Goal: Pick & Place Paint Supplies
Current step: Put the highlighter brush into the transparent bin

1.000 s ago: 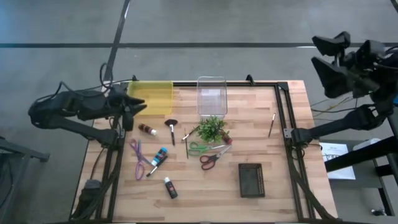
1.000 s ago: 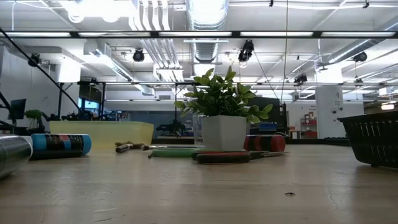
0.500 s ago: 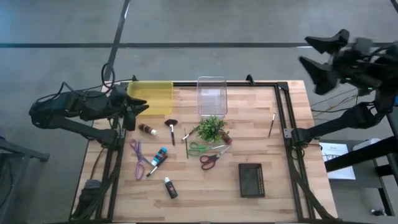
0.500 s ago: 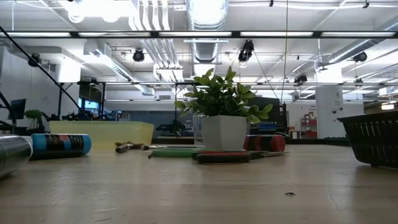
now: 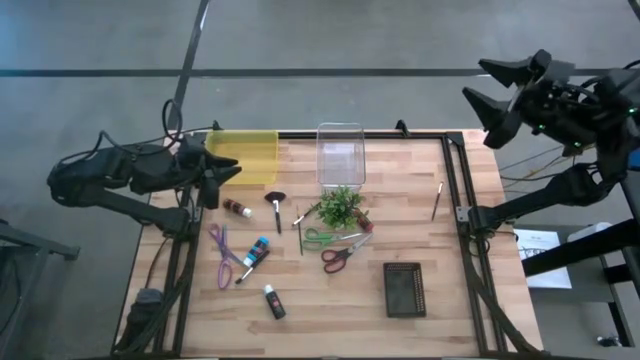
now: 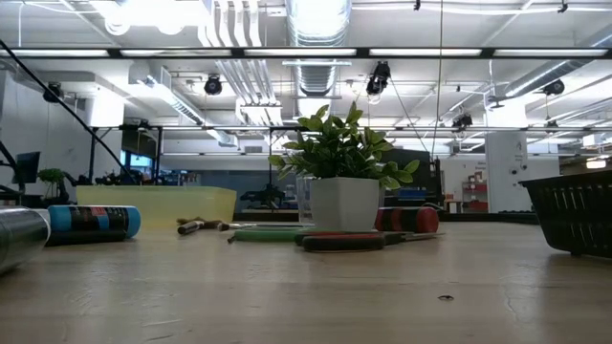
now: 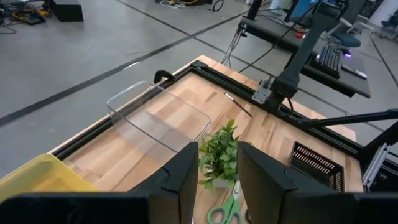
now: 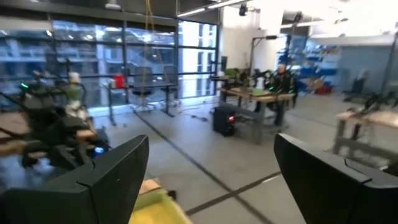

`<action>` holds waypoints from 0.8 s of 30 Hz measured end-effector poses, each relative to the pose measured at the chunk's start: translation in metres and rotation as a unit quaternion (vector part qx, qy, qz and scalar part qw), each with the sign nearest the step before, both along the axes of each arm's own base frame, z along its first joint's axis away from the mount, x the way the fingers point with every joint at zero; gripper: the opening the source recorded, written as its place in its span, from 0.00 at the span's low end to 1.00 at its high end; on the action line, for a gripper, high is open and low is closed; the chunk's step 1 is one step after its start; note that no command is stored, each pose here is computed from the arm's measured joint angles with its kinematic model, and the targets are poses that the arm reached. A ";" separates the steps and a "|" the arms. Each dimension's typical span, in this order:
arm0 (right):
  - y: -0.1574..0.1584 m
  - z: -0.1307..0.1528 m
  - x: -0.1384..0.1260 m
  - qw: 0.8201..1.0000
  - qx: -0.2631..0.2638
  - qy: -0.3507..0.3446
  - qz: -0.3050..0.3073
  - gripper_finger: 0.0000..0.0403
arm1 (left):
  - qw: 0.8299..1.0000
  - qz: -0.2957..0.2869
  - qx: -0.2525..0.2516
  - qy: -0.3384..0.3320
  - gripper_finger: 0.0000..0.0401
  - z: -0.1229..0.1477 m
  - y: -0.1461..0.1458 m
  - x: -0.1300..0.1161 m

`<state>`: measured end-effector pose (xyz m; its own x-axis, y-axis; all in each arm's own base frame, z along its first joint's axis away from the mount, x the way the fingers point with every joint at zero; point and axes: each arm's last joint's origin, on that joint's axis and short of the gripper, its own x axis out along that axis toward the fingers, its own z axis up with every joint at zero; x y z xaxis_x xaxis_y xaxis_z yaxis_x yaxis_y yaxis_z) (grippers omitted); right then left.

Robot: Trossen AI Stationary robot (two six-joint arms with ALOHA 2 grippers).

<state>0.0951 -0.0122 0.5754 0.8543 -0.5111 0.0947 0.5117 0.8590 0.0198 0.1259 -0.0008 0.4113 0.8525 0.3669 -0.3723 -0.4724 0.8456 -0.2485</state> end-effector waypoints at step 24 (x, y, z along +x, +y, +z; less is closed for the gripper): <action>0.004 -0.004 0.002 0.990 0.106 0.026 0.086 0.86 | 0.927 0.202 -0.295 0.113 0.29 -0.058 -0.008 0.066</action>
